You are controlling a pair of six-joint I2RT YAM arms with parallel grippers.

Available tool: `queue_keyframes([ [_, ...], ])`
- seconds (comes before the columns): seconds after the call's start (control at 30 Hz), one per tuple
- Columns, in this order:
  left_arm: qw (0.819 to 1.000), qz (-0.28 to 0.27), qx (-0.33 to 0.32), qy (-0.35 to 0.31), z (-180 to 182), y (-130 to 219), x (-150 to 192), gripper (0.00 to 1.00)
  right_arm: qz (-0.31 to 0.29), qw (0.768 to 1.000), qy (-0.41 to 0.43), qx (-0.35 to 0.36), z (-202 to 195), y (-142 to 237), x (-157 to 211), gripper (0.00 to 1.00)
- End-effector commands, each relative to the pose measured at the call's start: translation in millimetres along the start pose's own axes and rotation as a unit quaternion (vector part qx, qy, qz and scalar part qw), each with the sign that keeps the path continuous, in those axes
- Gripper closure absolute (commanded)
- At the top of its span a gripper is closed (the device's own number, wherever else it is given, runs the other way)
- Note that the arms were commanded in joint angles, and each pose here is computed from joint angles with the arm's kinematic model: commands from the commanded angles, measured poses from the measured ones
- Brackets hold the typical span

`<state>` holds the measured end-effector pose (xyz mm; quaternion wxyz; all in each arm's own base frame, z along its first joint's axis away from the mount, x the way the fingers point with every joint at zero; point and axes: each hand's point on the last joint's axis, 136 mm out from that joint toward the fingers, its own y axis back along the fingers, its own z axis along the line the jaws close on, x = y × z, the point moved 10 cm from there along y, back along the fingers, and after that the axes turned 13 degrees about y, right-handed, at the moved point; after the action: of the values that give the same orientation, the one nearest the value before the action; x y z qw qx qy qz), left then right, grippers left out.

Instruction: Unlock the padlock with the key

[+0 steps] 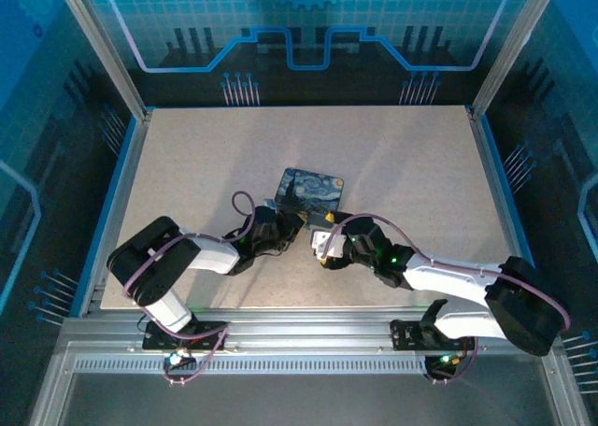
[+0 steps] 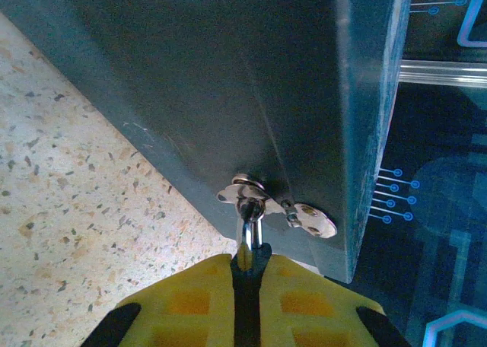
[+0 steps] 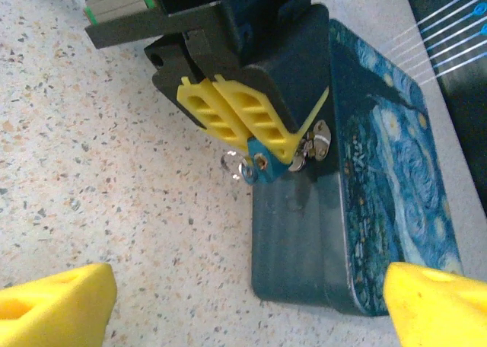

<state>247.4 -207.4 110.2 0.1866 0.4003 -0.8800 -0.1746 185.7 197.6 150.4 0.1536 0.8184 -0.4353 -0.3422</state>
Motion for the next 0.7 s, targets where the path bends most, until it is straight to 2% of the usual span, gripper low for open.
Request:
queue_keyframes([
  [0.0, 0.999, 0.013, 0.045, 0.009, -22.2, -0.6, 6.6, 1.00, -0.024, 1.000, 0.007, 0.009, 0.6, -7.6, -7.9, 0.19],
  [0.33, 0.999, 0.015, 0.048, 0.016, -25.9, 0.5, 7.8, 1.00, -0.024, 1.000, 0.010, 0.009, -0.5, -30.2, -13.8, 0.40],
  [0.67, 0.999, 0.015, 0.047, 0.017, -24.7, 0.1, 7.8, 1.00, -0.006, 0.999, 0.024, 0.028, -2.4, -45.7, -14.5, 0.57],
])
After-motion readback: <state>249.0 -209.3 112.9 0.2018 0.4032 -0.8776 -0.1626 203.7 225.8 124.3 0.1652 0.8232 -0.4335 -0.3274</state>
